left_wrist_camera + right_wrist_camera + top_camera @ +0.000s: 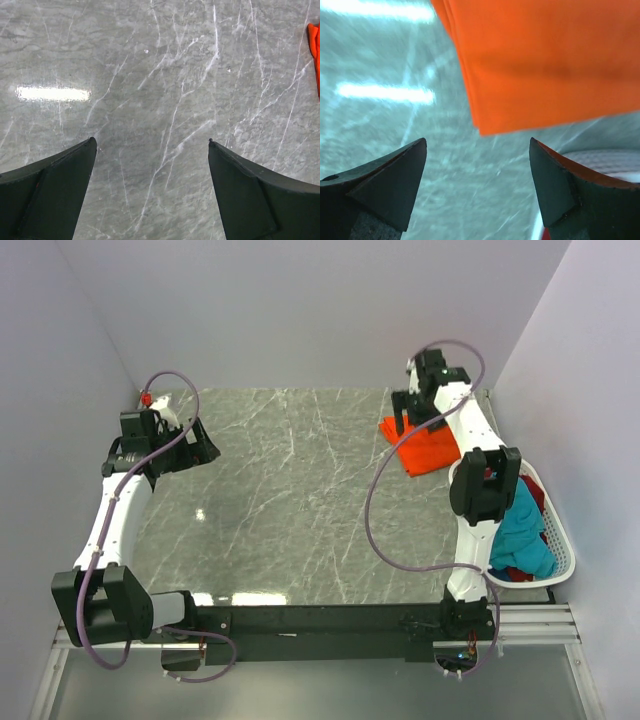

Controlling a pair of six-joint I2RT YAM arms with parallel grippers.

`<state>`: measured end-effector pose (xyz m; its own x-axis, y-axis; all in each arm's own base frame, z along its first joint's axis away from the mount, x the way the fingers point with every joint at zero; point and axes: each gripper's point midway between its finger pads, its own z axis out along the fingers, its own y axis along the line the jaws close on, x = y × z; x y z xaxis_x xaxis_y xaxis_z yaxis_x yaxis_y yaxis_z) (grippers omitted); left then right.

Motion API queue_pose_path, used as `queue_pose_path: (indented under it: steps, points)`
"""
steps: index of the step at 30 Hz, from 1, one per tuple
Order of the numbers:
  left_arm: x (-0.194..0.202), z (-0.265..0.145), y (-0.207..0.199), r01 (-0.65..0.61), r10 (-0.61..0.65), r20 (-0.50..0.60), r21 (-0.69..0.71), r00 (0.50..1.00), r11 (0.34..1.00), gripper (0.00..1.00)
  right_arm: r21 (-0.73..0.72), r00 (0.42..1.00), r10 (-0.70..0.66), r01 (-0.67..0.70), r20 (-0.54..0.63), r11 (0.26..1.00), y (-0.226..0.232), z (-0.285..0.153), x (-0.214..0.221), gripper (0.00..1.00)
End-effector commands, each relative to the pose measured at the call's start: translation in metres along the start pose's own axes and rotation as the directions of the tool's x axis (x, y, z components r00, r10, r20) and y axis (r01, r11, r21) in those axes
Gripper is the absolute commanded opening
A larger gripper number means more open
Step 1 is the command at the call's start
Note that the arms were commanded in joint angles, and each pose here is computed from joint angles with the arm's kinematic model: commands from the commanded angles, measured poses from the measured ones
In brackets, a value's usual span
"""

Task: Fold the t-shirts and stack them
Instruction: Neatly place the folded tshirt to the corner

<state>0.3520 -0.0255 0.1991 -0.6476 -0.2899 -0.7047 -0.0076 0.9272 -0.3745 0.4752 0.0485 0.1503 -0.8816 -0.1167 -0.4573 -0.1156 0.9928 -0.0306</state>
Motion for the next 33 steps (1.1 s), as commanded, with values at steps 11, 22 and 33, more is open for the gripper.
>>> queue_pose_path:
  steps: [11,22,33]
  points:
    - [-0.006,-0.009,-0.002,0.003,-0.004,0.045,0.008,0.999,1.0,0.99,0.042,0.948,0.228,-0.225,-0.223,0.974,0.022,0.055,0.106,0.83]
    - [-0.006,-0.009,0.003,-0.003,0.003,0.029,-0.018,1.0,1.0,0.99,0.041,0.922,0.362,-0.36,-0.134,0.932,0.014,0.099,0.066,0.79]
    - [-0.003,-0.005,0.006,-0.001,0.001,0.013,-0.023,1.0,1.0,0.99,0.045,0.926,0.376,-0.375,-0.035,0.926,-0.023,0.129,0.024,0.76]
